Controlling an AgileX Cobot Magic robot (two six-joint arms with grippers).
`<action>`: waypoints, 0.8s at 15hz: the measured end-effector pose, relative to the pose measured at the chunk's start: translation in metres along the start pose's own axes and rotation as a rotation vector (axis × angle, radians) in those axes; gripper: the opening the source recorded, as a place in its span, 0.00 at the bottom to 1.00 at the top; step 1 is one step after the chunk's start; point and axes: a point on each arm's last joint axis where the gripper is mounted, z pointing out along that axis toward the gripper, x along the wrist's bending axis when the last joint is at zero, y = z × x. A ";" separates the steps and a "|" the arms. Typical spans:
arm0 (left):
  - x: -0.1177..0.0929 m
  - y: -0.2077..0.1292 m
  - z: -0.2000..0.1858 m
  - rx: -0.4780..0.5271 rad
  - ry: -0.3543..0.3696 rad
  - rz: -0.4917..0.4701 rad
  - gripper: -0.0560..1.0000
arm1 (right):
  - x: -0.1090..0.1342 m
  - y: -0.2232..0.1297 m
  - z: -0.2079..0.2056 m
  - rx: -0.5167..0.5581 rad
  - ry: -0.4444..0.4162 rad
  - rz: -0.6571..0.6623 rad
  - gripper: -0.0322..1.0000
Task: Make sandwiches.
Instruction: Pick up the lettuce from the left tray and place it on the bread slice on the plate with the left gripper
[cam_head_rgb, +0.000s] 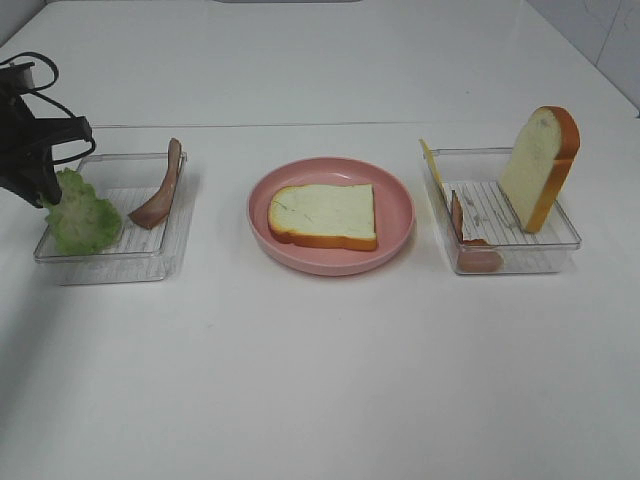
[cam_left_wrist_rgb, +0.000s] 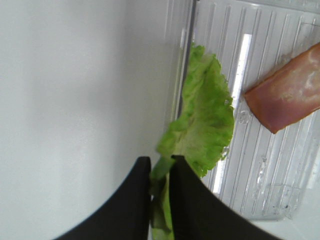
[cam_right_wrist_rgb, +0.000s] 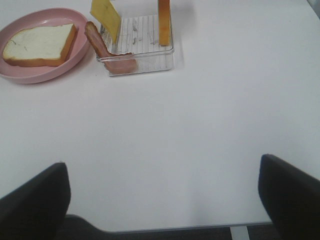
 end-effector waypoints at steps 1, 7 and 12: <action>0.000 0.000 0.000 -0.003 0.003 -0.007 0.10 | 0.000 0.000 0.000 0.000 0.000 0.000 0.98; -0.003 0.003 0.000 -0.029 -0.030 -0.032 0.05 | 0.000 0.000 0.000 0.000 0.000 0.000 0.98; -0.015 0.007 -0.021 -0.085 -0.141 -0.072 0.05 | 0.000 0.000 0.000 0.000 0.000 0.000 0.98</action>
